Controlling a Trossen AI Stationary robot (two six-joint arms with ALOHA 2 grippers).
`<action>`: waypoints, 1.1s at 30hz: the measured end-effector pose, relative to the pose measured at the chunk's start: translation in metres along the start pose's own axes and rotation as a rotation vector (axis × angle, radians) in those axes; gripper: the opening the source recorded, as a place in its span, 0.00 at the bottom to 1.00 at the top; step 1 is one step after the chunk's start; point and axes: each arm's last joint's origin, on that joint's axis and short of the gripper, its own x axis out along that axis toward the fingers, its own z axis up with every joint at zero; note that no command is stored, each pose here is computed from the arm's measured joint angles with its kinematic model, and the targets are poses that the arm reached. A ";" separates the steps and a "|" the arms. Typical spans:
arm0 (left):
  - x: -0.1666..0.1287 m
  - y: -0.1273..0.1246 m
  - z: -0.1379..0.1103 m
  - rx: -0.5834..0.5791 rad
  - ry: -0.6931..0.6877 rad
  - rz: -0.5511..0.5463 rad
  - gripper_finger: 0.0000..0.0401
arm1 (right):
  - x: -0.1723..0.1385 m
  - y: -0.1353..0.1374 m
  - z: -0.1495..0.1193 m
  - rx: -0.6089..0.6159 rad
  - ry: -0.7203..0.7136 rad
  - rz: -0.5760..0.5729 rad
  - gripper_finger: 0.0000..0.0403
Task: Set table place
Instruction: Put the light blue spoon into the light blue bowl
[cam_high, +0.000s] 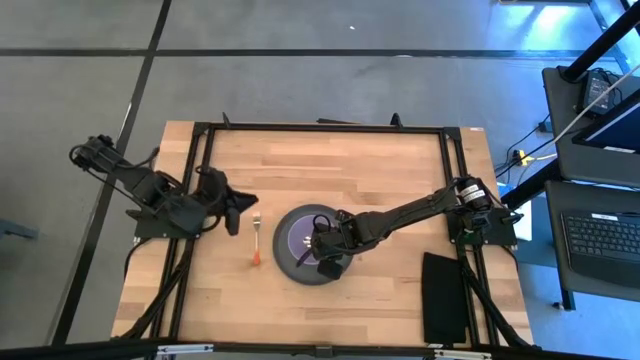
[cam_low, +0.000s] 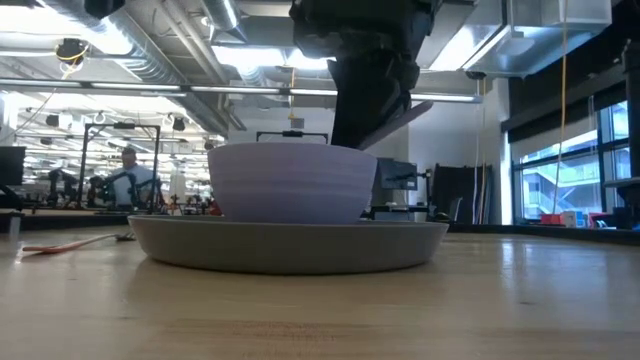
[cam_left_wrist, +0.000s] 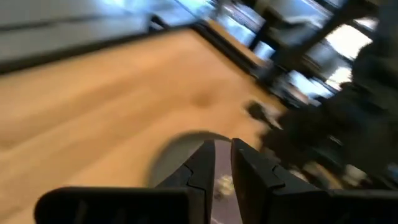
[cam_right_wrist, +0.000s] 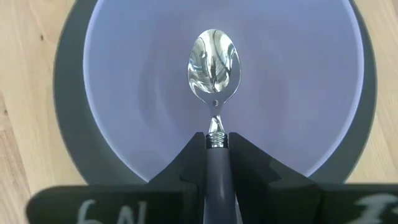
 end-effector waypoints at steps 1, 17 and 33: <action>-0.001 -0.002 0.001 0.001 0.019 -0.039 0.12 | 0.000 0.000 0.000 0.000 0.000 0.000 0.14; -0.001 -0.006 0.002 0.107 0.040 -0.095 0.12 | 0.000 0.000 0.000 -0.017 0.002 -0.002 0.14; -0.025 -0.013 0.025 -0.049 0.182 -0.556 0.12 | 0.000 0.000 0.000 -0.018 0.000 -0.001 0.14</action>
